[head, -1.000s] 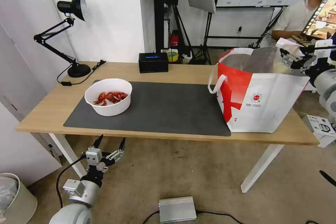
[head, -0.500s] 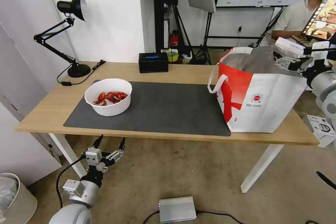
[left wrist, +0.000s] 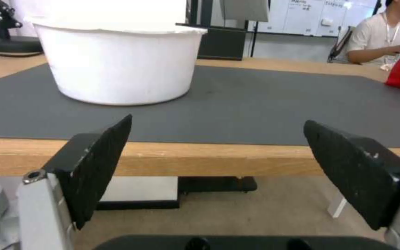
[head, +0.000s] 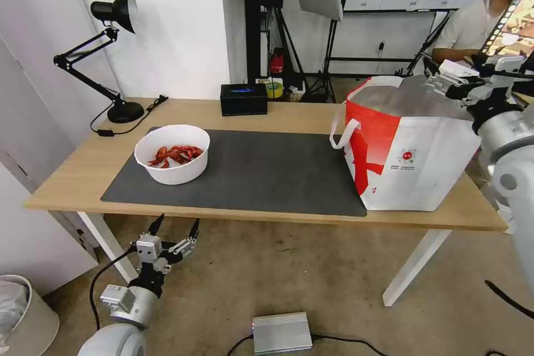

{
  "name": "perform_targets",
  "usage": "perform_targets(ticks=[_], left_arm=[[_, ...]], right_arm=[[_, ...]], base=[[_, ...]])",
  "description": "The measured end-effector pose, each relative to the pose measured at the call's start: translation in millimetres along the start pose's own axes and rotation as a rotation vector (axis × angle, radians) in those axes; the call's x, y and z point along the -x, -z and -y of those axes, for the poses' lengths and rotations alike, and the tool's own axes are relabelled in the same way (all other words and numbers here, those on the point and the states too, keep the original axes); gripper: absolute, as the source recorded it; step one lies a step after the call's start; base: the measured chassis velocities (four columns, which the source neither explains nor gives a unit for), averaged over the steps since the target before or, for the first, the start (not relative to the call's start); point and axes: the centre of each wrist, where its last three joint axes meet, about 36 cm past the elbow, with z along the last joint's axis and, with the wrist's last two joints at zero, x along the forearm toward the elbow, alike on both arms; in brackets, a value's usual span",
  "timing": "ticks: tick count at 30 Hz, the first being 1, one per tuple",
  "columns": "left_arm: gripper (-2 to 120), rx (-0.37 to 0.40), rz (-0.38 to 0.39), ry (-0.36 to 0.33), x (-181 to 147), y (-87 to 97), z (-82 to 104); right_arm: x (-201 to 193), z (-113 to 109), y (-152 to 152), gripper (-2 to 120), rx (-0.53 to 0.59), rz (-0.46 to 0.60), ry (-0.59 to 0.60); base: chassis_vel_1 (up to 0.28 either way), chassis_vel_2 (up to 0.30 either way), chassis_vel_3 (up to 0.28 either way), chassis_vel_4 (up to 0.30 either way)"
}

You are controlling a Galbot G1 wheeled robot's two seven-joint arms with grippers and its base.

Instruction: Pick up the trash from the table and place it into the takeout bag.

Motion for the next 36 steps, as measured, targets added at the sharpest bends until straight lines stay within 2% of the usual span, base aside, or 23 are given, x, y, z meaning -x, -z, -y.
perform_targets(ticks=[8, 11, 15, 22, 36], left_arm=[[100, 0.004, 0.007, 0.004, 0, 3.0, -3.4], [100, 0.005, 0.011, 0.005, 1, 4.5, -5.1], [100, 0.003, 0.011, 0.008, 1, 4.9, -5.9], [100, -0.002, 0.013, 0.014, 2, 4.9, -5.9], [100, -0.003, 0.017, 0.016, 4, 5.0, -5.8]], right_arm=[[-19, -27, -21, 100, 0.054, 0.05, 0.033], [-34, -38, -37, 100, 0.057, 0.04, 0.043], [-43, -44, -46, 100, 0.062, 0.035, 0.052], [-65, -70, -64, 100, 0.09, 0.05, 0.084], [-109, -99, -105, 100, 0.092, -0.022, 0.065]], base=[[0.0, 0.0, 0.0, 0.0], [0.0, 0.0, 0.0, 0.0], [0.0, 0.0, 0.0, 0.0], [0.0, 0.0, 0.0, 0.0], [0.0, 0.0, 0.0, 0.0]])
